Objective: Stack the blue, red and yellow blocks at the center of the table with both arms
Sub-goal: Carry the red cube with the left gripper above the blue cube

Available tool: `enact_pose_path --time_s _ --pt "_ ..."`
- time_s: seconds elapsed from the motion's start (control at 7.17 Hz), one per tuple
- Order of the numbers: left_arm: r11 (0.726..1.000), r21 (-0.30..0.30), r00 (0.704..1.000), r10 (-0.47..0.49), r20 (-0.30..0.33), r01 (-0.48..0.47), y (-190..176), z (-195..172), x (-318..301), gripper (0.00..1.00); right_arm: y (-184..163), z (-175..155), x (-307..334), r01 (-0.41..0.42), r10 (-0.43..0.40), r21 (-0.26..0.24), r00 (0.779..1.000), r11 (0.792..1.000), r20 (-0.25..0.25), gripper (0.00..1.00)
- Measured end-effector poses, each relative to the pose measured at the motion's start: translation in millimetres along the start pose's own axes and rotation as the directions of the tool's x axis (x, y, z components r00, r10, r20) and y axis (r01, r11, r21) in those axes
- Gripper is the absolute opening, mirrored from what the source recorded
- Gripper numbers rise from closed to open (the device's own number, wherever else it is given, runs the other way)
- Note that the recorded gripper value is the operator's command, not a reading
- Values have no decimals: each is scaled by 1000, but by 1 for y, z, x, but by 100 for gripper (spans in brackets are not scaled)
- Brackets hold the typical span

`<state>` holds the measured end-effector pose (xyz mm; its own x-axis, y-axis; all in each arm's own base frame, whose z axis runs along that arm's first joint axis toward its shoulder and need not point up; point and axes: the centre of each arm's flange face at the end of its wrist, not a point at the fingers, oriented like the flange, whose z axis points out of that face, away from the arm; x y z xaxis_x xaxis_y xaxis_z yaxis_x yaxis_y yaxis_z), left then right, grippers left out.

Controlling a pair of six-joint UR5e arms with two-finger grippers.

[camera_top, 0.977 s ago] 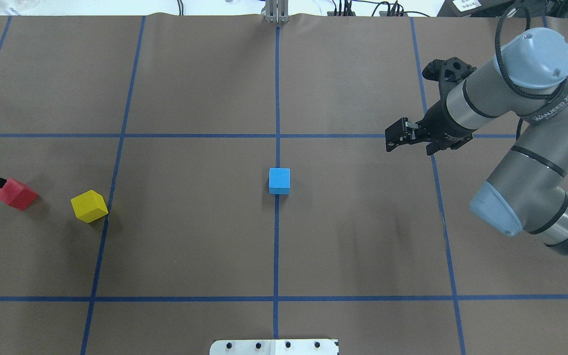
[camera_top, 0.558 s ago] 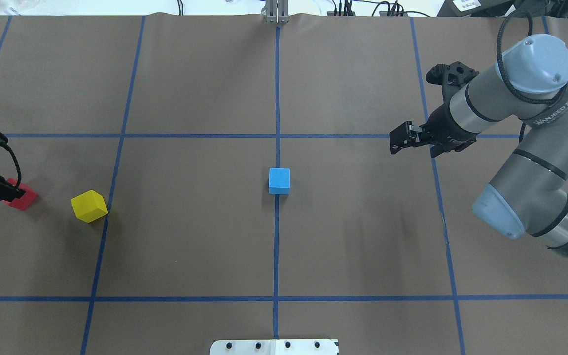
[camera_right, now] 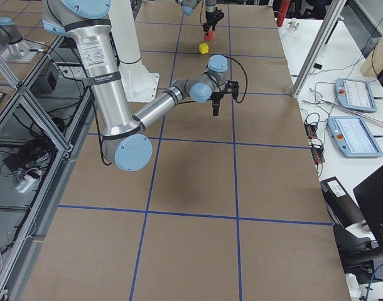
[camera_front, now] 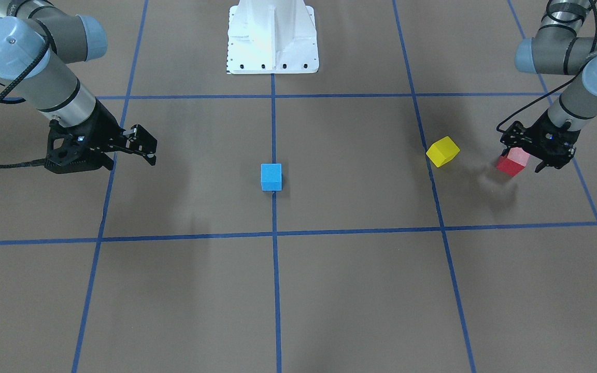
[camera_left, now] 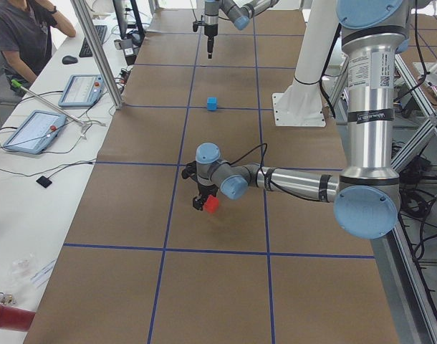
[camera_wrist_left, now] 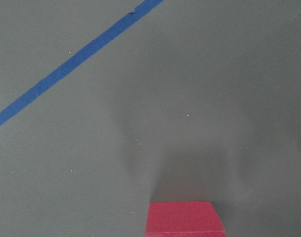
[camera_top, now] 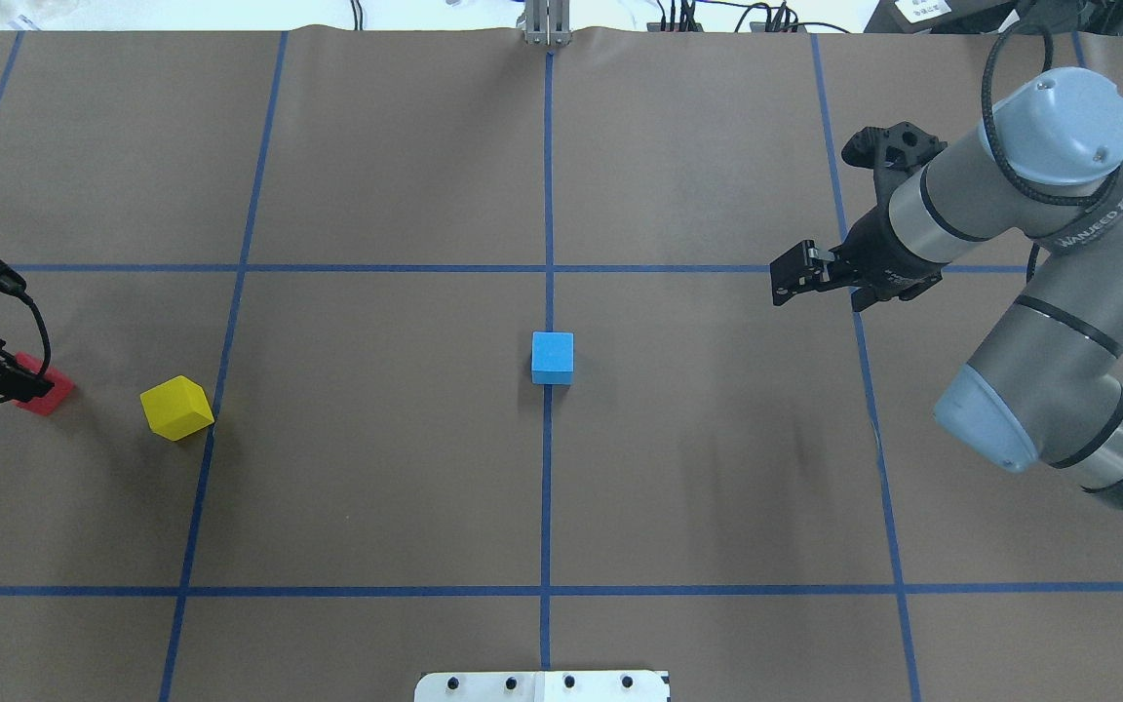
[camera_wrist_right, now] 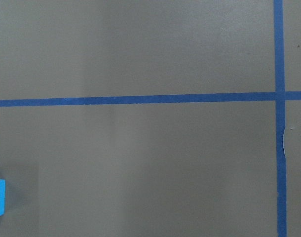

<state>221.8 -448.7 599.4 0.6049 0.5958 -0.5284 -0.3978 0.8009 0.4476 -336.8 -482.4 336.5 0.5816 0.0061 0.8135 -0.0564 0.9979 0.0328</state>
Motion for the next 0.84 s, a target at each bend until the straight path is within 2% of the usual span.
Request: enact_pose_path --time_s 0.28,0.42,0.56,0.7,0.84 --pt "1000 -9 1000 -1 -18 1 -1 3 3 0 0 0 1 -1 1 0 1000 1000 -1 100" --pt "999 -27 997 -26 -79 24 -11 -1 12 0 -1 -1 4 1 -1 1 1000 1000 -2 100" --pt "995 -62 983 -84 -165 75 -36 -20 27 0 -2 -5 15 15 -15 3 1000 1000 -7 100" --pt "983 -90 964 -173 -204 157 -78 -56 48 0 -5 -10 38 44 -44 7 999 999 -24 100" --pt "959 -109 936 -279 -213 261 -128 -98 78 0 -10 -16 67 80 -79 13 996 997 -48 100"
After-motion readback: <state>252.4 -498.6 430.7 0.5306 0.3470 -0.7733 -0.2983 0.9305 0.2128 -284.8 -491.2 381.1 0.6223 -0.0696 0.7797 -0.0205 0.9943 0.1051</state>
